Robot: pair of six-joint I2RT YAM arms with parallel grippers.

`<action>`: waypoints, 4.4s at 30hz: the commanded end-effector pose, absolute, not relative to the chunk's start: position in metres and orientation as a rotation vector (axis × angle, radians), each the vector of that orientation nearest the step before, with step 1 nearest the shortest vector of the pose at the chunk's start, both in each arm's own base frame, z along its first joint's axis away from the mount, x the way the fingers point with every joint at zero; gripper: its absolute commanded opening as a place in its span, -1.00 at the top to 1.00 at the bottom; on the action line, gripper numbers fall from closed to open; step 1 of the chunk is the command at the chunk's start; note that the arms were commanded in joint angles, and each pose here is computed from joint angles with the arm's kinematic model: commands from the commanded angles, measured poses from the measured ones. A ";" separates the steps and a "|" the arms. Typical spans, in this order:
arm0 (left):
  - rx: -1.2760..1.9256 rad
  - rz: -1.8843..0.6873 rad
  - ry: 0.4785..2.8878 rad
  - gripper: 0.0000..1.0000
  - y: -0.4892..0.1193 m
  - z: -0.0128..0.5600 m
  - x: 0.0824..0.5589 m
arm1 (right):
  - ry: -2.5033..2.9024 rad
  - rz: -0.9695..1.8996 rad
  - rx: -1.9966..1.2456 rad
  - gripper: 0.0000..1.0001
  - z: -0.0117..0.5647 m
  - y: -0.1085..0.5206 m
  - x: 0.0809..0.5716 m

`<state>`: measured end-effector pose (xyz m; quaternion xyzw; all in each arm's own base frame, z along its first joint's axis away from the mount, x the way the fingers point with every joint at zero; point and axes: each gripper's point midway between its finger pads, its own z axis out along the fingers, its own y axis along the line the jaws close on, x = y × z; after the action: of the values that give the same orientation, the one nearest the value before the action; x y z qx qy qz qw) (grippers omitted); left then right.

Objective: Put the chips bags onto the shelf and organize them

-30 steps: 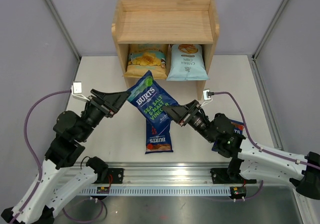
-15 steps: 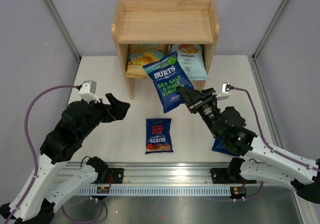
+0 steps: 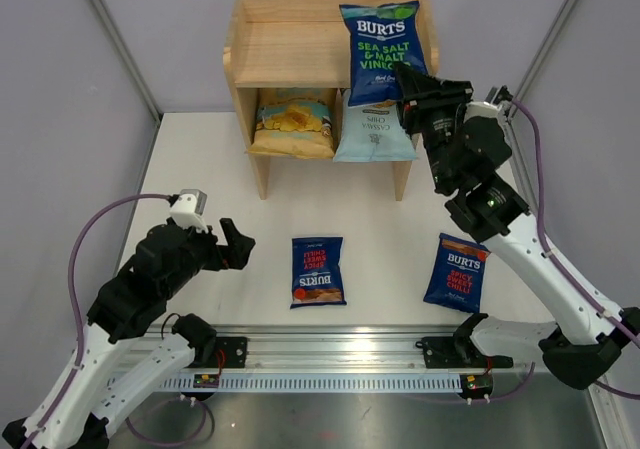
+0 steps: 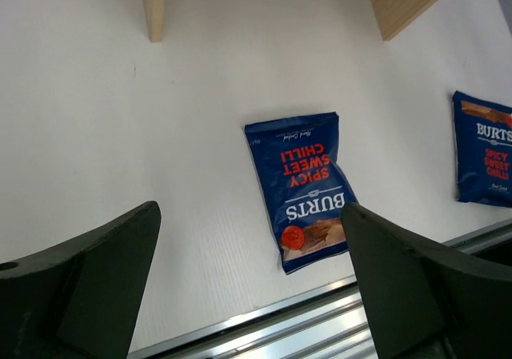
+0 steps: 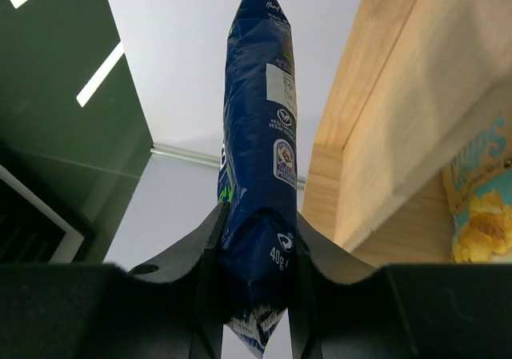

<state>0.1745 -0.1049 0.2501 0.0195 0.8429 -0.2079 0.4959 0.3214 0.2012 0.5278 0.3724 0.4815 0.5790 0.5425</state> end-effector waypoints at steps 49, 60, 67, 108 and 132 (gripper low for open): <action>0.024 -0.585 1.867 -0.98 -0.096 0.271 0.153 | 1.520 0.872 1.331 -0.20 0.464 0.164 0.424; 0.032 -0.595 1.863 -0.98 -0.096 0.272 0.151 | 1.544 0.914 1.345 -0.26 0.464 0.165 0.409; 0.022 -0.608 1.845 -0.98 -0.093 0.274 0.148 | 1.532 0.945 1.342 0.10 0.471 0.164 0.403; -0.009 -0.668 1.796 -0.98 -0.084 0.282 0.136 | 1.399 0.864 1.427 0.04 0.463 0.146 0.432; -0.079 -0.606 1.823 -0.98 -0.073 0.276 0.141 | 1.445 0.869 1.350 -0.99 0.463 0.127 0.379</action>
<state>0.1357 -0.0792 0.2690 -0.0099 0.7819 -0.2686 0.5624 0.3978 0.1437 0.4357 0.5620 0.6143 0.3335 0.4422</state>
